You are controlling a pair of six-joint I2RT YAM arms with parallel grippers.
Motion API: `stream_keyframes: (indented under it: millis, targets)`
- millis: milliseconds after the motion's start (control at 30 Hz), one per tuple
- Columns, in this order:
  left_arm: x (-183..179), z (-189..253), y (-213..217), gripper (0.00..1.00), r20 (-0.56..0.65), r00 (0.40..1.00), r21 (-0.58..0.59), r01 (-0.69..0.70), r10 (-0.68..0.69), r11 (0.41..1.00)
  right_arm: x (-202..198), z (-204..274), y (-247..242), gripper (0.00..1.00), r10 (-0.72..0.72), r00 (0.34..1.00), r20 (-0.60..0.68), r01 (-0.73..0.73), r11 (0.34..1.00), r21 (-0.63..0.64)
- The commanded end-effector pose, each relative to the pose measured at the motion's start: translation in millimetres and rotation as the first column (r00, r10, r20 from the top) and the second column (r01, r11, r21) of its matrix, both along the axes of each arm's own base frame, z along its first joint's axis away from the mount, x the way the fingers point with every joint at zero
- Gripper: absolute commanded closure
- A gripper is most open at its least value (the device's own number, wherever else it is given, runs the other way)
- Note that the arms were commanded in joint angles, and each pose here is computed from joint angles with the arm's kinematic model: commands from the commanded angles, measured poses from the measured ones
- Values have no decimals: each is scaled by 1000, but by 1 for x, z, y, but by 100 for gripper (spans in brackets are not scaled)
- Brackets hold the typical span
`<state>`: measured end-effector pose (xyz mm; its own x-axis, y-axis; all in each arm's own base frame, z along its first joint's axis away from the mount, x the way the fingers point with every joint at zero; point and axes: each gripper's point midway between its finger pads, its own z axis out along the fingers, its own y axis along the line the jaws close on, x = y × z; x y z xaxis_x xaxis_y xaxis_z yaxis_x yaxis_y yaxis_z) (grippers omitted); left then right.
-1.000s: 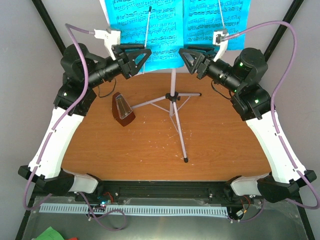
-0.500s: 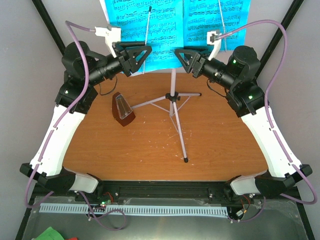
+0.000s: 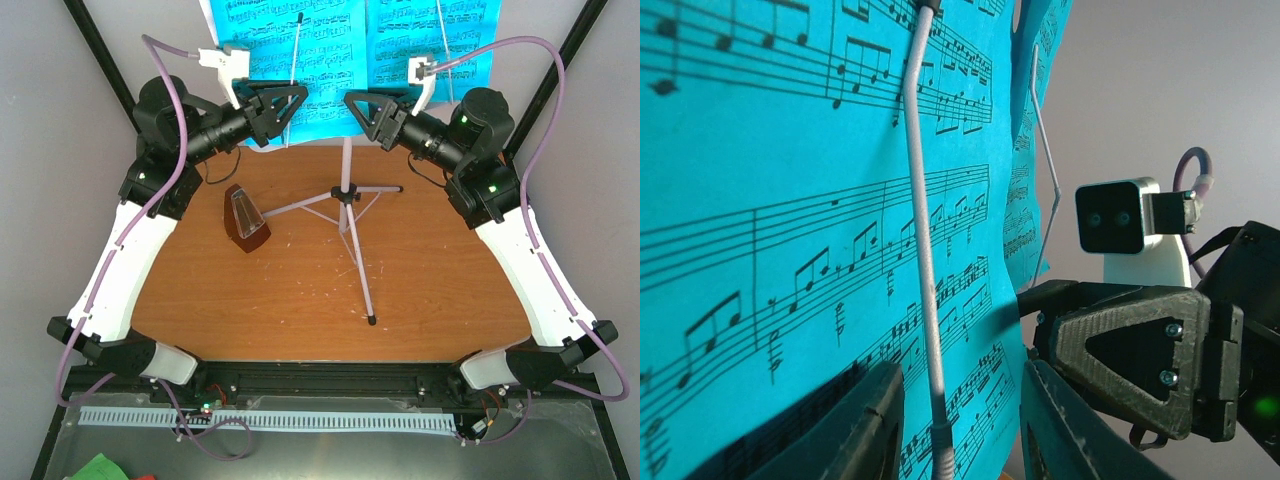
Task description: Pack up the instrument practice props
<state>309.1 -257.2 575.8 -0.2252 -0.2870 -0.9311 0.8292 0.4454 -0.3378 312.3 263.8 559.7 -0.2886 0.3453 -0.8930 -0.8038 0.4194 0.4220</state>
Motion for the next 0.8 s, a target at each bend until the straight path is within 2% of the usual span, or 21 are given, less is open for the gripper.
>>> stream_keyframes:
  millis: [0,267,400,600,767]
  targets:
    - [-11,21,0,70,44,999,-35,29,-27,999,-5,14,-2,59,16,999,39,-17,1000,20]
    - [-10,18,-3,90,34,999,-35,39,-38,999,-12,20,2,68,59,996,72,-61,998,28]
    - [-11,19,-3,99,34,999,-37,42,-41,998,-16,22,4,79,86,992,92,-89,996,24]
    - [-14,16,-4,100,46,998,-27,54,-53,998,-15,21,4,96,75,992,97,-77,997,14]
    - [-29,16,-7,100,151,982,-20,122,-118,992,-17,22,0,97,52,991,120,-54,998,12]
